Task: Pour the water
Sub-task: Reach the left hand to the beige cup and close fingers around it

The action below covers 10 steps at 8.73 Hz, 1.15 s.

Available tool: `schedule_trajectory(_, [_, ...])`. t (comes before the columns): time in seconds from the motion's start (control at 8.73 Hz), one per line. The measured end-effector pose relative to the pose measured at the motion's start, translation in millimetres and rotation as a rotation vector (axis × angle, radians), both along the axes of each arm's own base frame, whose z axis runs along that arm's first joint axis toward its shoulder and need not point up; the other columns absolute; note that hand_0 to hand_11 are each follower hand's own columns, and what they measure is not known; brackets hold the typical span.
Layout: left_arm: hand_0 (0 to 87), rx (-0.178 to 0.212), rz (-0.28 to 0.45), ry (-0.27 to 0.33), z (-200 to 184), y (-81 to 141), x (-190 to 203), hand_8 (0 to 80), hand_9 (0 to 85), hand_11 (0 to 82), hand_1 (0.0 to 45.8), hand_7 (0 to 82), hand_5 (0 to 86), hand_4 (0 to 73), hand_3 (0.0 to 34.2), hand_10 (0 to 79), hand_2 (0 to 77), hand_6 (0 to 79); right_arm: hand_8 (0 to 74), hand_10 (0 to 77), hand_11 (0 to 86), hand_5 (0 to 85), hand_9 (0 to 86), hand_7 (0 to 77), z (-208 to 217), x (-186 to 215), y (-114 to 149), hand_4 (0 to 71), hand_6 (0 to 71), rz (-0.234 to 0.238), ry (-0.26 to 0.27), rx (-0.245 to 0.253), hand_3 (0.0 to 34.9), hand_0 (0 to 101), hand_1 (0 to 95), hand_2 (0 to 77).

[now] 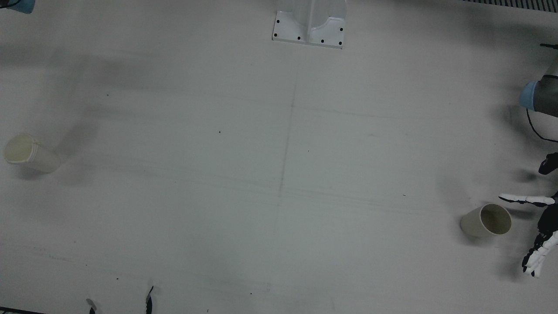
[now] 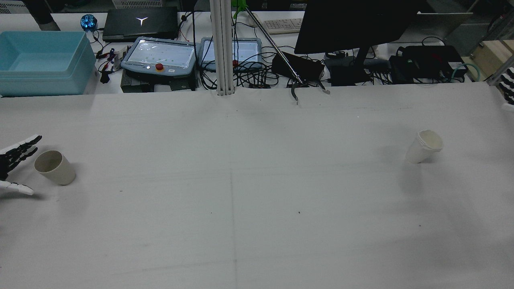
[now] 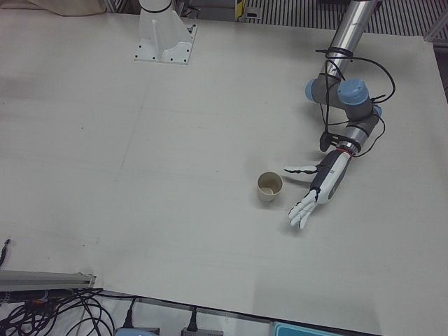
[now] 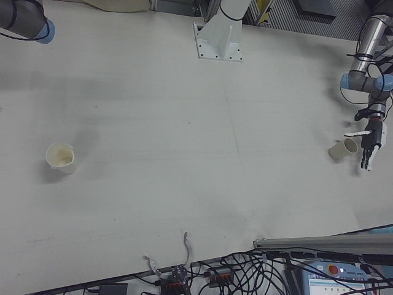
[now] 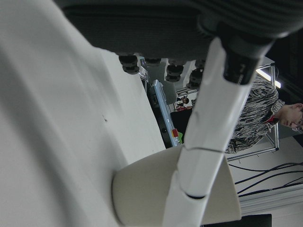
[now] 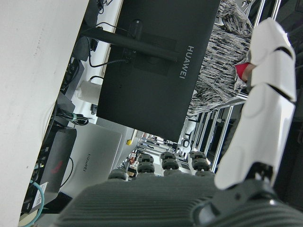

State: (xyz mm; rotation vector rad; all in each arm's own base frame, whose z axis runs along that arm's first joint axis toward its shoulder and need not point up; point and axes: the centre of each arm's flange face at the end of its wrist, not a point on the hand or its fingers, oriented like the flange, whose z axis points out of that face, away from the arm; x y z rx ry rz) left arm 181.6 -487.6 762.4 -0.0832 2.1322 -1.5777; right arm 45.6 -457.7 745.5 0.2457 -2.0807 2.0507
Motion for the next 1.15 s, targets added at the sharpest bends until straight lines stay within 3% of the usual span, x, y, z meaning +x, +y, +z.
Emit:
schedule_trajectory(0.11, [80.2,0.002,0.003,0.002,-4.7,-4.3,5.2,0.5,1.1,7.6,32.7,5.4,0.5,19.1,0.0,3.3,0.5,8.2,5.4,0.0,0.5,4.9,7.6,5.5,0.3,0.3,0.2,0.0,8.2,0.001,0.000,-0.001,4.3,50,19.1,15.3])
schedule_trajectory(0.23, [80.2,0.004,0.004,0.004,-9.7,-9.1,9.6,0.5,1.1,7.6,32.7,5.4,0.5,19.1,0.0,3.3,0.5,8.2,5.4,0.0,0.5,4.9,7.6,5.5,1.1,0.8,0.8,0.0,8.2,0.002,0.000,-0.002,4.0,50,19.1,15.3])
schedule_trajectory(0.34, [80.2,0.006,0.004,0.006,-13.8,-12.8,13.1,0.5,1.1,6.0,26.7,5.4,0.0,20.7,0.0,1.6,1.1,8.2,5.4,0.0,0.5,4.9,7.6,5.5,1.3,1.1,1.1,0.0,8.2,0.003,0.000,-0.003,3.6,50,19.1,15.3])
schedule_trajectory(0.57, [76.4,0.006,0.005,0.007,-18.6,-16.9,16.8,0.5,1.1,6.0,22.9,5.4,0.5,24.0,0.0,1.6,1.1,8.7,5.4,0.0,0.5,4.9,7.6,3.8,1.3,1.7,1.4,0.0,8.2,0.004,0.000,-0.003,3.6,49,19.1,15.3])
schedule_trajectory(0.8, [73.6,0.008,0.005,0.006,-22.1,-19.8,19.2,0.5,1.1,6.0,22.9,5.4,0.5,25.1,0.0,1.6,1.1,8.7,5.4,0.0,0.5,4.9,7.6,3.8,1.6,1.8,1.8,0.0,8.2,0.004,0.000,-0.004,4.2,50,19.1,14.7])
schedule_trajectory(1.15, [78.0,0.009,0.036,0.012,-26.2,-14.6,40.5,0.5,1.1,6.0,23.5,5.4,0.5,26.7,0.0,1.6,1.1,8.7,5.4,0.0,0.5,4.9,7.6,2.2,2.4,2.3,2.9,0.0,7.1,0.004,0.000,-0.005,2.8,50,19.1,14.7])
